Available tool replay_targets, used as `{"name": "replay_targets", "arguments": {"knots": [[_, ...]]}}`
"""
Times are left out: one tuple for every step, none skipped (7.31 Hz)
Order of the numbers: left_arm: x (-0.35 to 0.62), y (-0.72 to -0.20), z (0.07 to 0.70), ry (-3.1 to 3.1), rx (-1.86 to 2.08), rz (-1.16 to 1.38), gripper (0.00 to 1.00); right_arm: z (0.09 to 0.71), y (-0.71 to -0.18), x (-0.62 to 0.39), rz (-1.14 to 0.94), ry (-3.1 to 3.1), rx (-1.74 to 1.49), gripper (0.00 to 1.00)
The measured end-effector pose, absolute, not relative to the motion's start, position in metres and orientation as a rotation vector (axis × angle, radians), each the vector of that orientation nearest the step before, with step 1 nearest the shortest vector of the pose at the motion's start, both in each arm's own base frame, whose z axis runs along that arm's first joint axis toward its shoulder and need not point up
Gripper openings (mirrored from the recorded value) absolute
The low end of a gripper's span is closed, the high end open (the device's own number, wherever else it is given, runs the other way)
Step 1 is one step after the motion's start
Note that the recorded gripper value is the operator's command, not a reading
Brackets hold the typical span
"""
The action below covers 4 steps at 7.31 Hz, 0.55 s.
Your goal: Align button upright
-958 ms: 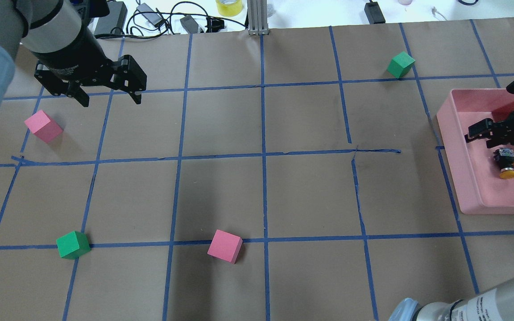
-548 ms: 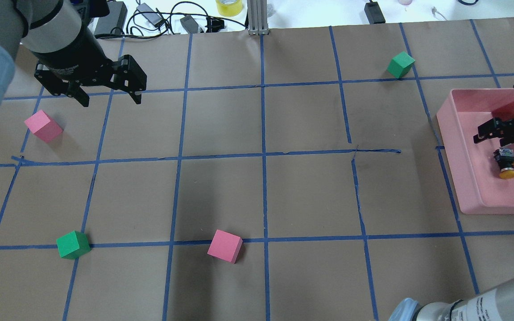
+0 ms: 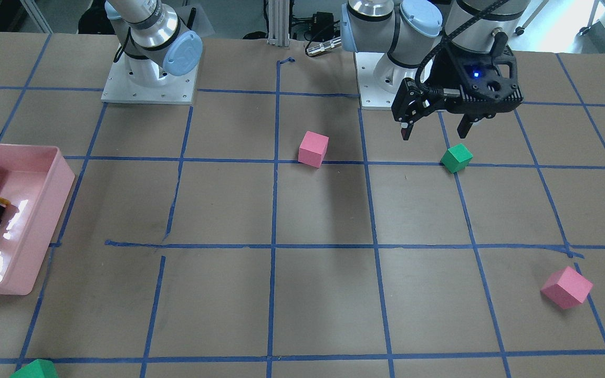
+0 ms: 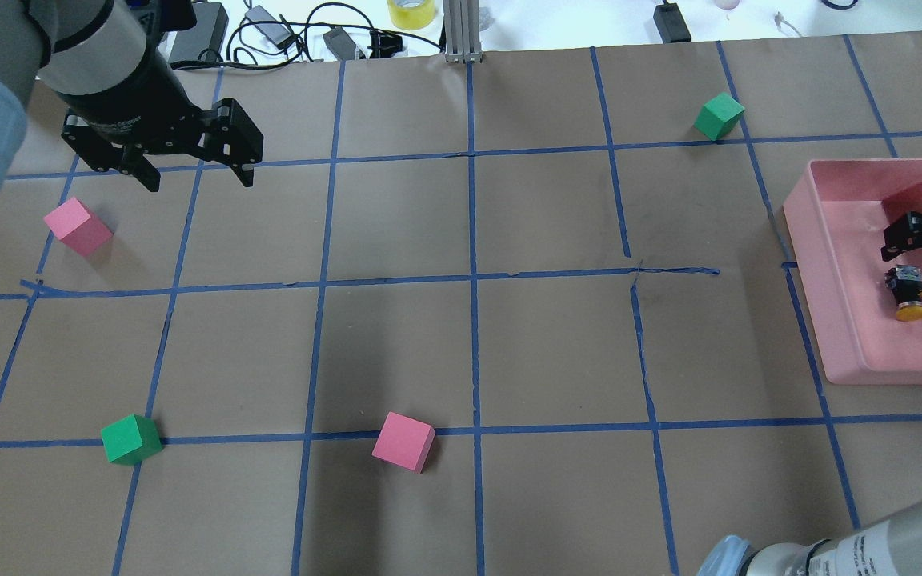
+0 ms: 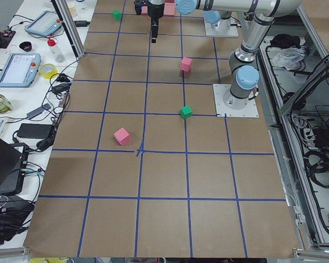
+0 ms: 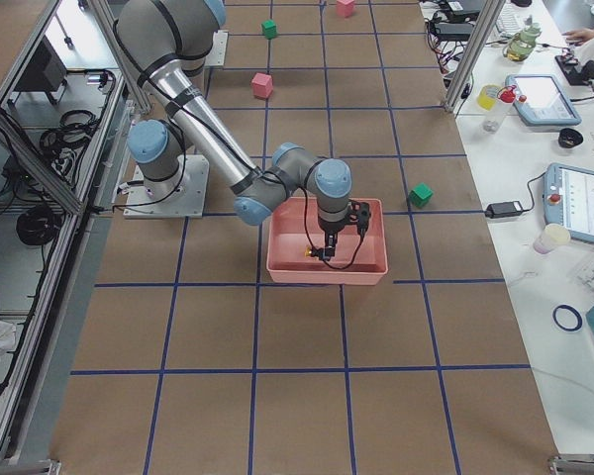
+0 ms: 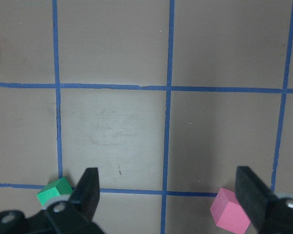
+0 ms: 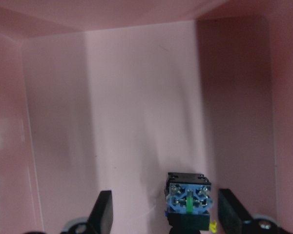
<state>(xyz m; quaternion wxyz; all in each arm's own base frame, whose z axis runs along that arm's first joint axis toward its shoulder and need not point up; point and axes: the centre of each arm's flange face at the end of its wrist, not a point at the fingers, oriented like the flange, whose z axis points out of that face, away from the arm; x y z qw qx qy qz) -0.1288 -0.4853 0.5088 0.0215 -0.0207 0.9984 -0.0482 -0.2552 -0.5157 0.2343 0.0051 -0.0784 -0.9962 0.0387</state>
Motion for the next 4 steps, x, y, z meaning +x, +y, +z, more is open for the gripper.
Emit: {"name": "replay_targets", "arguments": {"knots": [[-0.1288,-0.4853,0.5088,3.094,-0.064,-0.150,1.00,0.2339,-0.5162,-0.2548,0.110,-3.092,-0.271,0.79],[-0.1288,-0.4853,0.5088,3.094,-0.064,-0.149,1.00,0.2339,-0.5171,-0.2546,0.106,-3.061,-0.273,0.79],[-0.1288,-0.4853,0.5088,3.094,-0.064,-0.149,1.00,0.2329,-0.5190,-0.2532,0.111,-3.034,-0.258,0.79],[-0.1288,-0.4853,0.5088,3.094,-0.064,-0.149,1.00,0.2297,-0.5213,-0.2523,0.120,-3.024,-0.225,0.79]]}}
